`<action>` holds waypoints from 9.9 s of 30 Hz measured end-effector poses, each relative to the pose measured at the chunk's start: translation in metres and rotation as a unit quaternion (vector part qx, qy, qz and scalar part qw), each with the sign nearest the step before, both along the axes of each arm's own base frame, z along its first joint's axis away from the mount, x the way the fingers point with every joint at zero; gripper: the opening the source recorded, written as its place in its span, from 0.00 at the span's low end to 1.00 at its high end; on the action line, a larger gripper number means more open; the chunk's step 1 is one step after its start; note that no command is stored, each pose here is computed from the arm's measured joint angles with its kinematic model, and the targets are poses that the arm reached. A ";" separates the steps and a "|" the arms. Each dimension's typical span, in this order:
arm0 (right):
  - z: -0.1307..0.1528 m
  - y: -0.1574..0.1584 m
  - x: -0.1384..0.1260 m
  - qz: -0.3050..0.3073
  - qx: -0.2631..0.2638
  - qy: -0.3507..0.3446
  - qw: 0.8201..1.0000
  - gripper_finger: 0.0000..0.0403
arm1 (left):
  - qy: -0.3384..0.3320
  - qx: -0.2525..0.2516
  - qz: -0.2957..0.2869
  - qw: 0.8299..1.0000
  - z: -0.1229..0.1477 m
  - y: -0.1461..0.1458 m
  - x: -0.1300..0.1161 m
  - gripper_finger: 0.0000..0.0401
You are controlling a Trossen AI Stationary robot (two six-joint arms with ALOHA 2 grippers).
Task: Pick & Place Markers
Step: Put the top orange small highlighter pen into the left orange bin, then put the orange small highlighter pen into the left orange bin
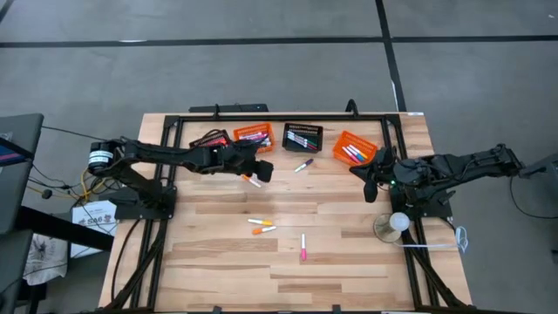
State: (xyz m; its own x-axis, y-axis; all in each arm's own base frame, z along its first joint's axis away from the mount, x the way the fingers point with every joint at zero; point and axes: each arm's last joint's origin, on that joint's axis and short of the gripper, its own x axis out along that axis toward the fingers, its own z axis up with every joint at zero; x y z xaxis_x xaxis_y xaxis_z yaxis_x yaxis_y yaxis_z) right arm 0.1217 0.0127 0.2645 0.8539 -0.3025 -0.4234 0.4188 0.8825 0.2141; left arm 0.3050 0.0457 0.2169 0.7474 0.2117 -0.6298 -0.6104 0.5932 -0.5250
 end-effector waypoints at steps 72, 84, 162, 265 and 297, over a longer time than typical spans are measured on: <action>0.001 0.000 0.001 0.027 -0.053 0.016 0.998 0.02 | 0.092 -0.356 0.505 0.781 -0.067 -0.015 0.001 0.34; 0.001 0.000 0.001 0.033 -0.065 0.019 0.997 0.02 | 0.108 -0.367 0.529 0.757 -0.079 -0.004 0.002 0.34; 0.001 0.000 0.001 0.028 -0.054 0.015 0.998 0.02 | 0.331 -0.132 0.291 0.888 -0.089 -0.028 -0.020 0.34; 0.006 0.004 0.014 0.092 0.008 -0.024 0.995 0.02 | 0.075 -0.112 0.183 0.974 -0.039 -0.040 0.003 0.12; -0.011 -0.002 0.049 0.075 0.013 0.023 0.997 0.02 | 0.062 -0.061 0.042 0.995 -0.039 -0.036 0.015 0.66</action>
State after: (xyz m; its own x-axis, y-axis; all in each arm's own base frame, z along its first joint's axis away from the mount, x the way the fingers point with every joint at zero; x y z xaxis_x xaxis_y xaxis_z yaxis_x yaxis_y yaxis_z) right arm 0.1704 0.0112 0.2531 0.8686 -0.1616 -0.4684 0.2922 0.9305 0.2208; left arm 0.3201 0.0098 0.1784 0.6454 0.1865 -0.7407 -0.7193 0.4745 -0.5074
